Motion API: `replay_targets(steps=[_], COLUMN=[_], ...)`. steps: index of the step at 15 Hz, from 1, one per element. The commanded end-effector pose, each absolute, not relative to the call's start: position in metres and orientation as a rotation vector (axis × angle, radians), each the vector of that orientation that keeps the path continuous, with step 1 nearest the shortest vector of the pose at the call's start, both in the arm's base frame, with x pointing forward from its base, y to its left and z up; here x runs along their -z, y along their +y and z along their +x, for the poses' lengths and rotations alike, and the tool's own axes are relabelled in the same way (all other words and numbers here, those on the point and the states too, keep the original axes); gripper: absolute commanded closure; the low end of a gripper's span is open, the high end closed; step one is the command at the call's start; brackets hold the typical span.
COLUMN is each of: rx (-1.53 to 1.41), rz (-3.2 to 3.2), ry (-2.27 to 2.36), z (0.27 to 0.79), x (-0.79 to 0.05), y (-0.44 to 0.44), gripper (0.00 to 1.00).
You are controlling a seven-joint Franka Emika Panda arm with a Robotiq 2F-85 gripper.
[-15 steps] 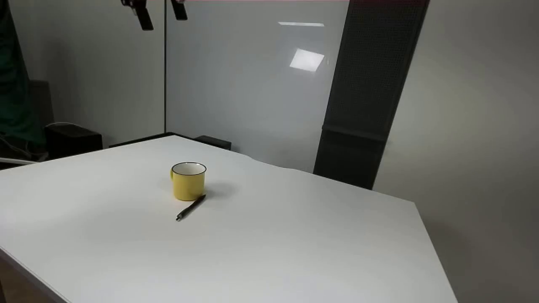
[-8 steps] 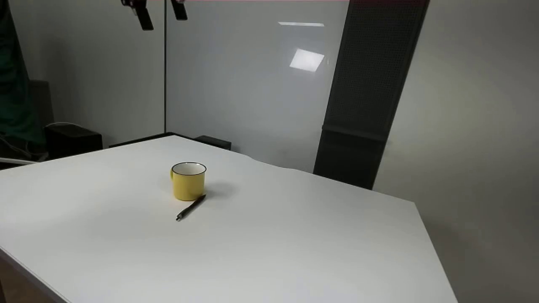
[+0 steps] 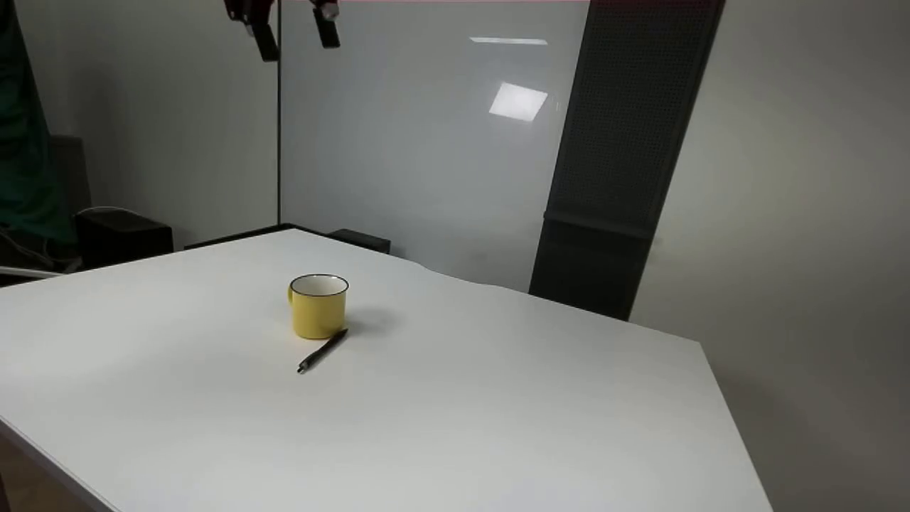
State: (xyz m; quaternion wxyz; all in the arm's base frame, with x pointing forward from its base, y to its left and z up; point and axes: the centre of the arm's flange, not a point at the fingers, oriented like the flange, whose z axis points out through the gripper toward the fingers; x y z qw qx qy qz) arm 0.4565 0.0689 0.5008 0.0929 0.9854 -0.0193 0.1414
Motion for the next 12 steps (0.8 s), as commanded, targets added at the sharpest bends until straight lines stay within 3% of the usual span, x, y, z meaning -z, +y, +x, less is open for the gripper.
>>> replay_targets(steps=[1,12], rx=[-0.394,-0.049], rz=[2.955,3.0], ry=[0.034,0.013], z=[0.484,0.523], x=[-0.476,-0.33], y=[0.033,0.005], gripper=[0.0,0.0])
